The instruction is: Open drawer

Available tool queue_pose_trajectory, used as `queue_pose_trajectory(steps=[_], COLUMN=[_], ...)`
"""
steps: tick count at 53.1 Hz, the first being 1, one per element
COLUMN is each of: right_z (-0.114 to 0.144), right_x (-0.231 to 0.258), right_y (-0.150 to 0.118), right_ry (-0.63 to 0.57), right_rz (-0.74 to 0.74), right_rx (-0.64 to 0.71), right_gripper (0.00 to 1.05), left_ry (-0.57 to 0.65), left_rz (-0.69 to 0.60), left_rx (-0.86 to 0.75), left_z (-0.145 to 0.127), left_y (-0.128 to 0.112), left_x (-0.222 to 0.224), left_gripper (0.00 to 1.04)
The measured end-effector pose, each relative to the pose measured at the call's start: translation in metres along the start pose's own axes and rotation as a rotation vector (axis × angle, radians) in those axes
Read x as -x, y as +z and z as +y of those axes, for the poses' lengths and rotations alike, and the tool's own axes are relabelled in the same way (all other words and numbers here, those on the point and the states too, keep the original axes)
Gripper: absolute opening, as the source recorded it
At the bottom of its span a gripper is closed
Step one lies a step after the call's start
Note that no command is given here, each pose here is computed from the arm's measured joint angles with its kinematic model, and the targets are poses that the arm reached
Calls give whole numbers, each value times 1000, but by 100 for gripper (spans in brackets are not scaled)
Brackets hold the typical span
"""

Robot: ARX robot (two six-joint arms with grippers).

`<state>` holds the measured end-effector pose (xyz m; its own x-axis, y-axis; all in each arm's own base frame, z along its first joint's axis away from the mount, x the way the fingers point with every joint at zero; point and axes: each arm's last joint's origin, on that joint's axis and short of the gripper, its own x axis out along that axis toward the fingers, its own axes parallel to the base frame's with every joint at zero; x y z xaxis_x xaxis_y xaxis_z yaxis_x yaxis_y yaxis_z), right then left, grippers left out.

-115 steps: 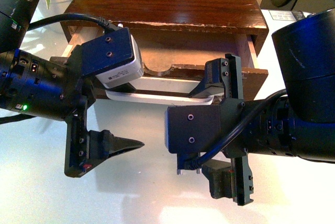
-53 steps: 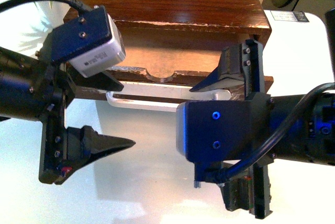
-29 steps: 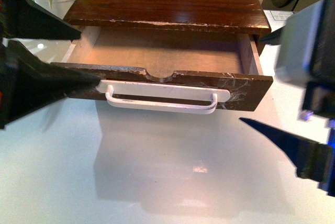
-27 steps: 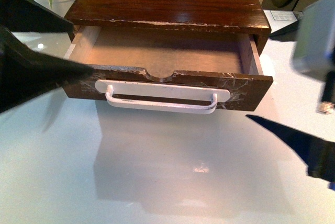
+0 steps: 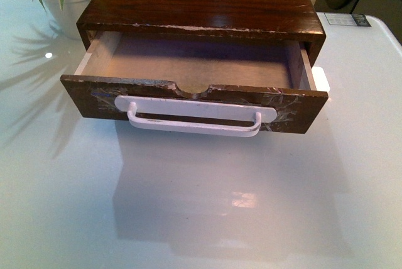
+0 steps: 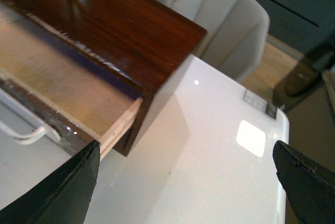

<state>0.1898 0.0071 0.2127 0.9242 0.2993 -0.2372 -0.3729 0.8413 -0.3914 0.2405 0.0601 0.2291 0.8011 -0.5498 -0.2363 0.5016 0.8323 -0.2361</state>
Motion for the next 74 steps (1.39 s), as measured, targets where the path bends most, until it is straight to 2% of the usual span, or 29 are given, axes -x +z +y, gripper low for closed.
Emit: queue_pose_trajectory(steps=[4, 9, 11, 16, 19, 23, 29, 38, 44, 45, 51, 55, 62, 74], right_z=[-6, -8, -8, -8, -6, -2, 6, 16, 21, 22, 27, 29, 33, 36], right_x=[14, 19, 19, 19, 19, 23, 29, 37, 42, 43, 48, 51, 55, 60], right_y=[3, 6, 6, 5, 4, 0, -10, -23, -29, -30, -36, -39, -43, -45], right_ry=[-96, -115, -116, -119, -228, -342, -365, -362, -361, -361, -361, -361, -361, -367], right_rz=[15, -6, -7, -5, -46, -125, -154, -156, -157, -157, -158, -160, -160, -186], right_rx=[-147, -197, -207, -226, -270, -342, -406, -432, -435, -434, -438, -437, -438, -433], right_gripper=[96, 96, 96, 96, 89, 77, 57, 26, 3, 2, 2, 2, 2, 2], left_ry=[65, 75, 153, 446, 535, 570, 571, 572, 568, 568, 594, 564, 566, 566], left_rz=[-42, -47, -90, -239, -293, -309, -304, -300, -299, -299, -300, -298, -311, -316], left_rx=[123, 181, 110, -74, -122, -138, -145, -149, -152, -152, -148, -155, -159, -161], left_z=[1, 1, -1, -11, -21, -29, -42, -58, -67, -69, -79, -87, -89, -93], left_y=[-1, -2, -4, -17, -25, -31, -45, -62, -71, -73, -81, -86, -96, -97], left_x=[15, 17, 15, 15, 18, 21, 23, 27, 31, 32, 34, 34, 39, 45], left_gripper=[96, 96, 92, 75, 65, 54, 35, 3, 2, 2, 2, 2, 2, 2])
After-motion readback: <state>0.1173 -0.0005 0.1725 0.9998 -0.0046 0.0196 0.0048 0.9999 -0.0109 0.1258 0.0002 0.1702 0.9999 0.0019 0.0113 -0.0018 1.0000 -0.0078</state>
